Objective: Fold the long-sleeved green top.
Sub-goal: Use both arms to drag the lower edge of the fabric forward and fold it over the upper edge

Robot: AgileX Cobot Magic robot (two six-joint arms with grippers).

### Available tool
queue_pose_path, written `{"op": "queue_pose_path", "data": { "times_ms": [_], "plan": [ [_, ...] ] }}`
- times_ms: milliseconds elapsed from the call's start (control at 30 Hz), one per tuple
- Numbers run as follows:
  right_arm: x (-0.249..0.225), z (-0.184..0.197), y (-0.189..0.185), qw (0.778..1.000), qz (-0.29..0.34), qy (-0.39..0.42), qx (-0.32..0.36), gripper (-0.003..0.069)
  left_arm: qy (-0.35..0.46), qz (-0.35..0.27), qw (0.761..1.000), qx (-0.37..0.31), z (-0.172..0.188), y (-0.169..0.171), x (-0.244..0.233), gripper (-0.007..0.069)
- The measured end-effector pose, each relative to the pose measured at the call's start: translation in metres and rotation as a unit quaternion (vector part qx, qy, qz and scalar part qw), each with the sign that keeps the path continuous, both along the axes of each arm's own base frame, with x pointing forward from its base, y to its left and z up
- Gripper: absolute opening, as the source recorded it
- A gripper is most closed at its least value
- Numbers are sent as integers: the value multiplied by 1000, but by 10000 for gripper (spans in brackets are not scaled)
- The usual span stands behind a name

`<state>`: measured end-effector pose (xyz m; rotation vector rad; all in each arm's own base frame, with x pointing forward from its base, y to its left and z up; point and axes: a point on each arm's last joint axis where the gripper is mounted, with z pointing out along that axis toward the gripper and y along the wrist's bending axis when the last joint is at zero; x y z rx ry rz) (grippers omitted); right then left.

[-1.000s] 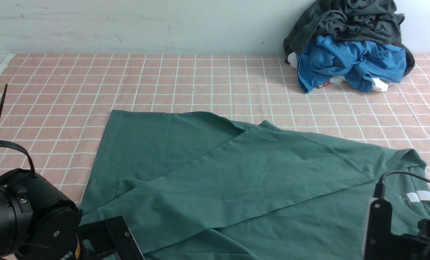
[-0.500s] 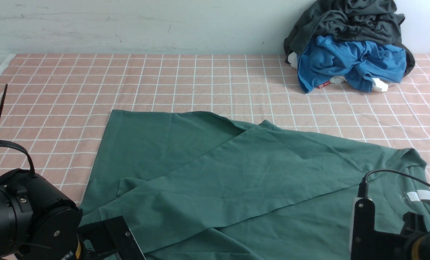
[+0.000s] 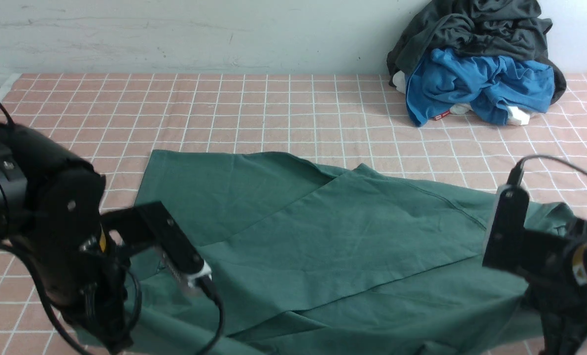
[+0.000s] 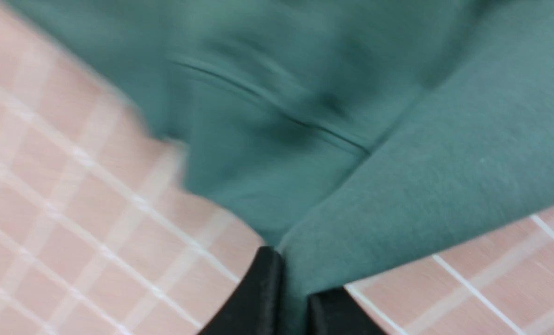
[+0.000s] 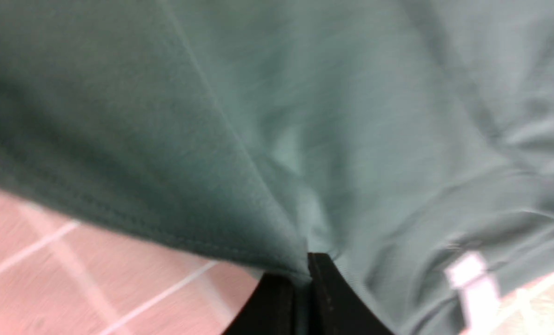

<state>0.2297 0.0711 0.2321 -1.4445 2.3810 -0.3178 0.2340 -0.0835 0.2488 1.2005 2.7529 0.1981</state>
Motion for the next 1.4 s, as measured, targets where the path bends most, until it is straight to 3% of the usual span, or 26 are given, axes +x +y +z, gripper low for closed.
{"op": "queue_pose_path", "data": {
  "times_ms": [200, 367, 667, 1033, 1200, 1300, 1400],
  "plan": [
    [50, 31, -14, 996, -49, -4, 80, 4, -51, 13, 999, -9, 30, 12, 55, 14],
    [94, 38, -24, 990, -78, 8, 118, 4, -64, 18, 998, -7, 34, 11, 106, 14],
    [174, 7, -38, 980, -139, 42, 136, 4, -82, 21, 996, -3, 19, 7, 190, 14],
    [221, -30, -36, 968, -197, 32, 155, 15, -91, 40, 995, -9, -26, 17, 235, 18],
    [229, -41, -36, 964, -212, 19, 162, 105, -92, 58, 994, -17, -44, 22, 243, 59],
    [232, -43, -36, 960, -224, 7, 170, 211, -94, 74, 992, -26, -53, 24, 247, 134],
    [235, -42, -37, 950, -253, -7, 185, 330, -100, 106, 989, -39, -60, 27, 250, 258]
  ]
}}
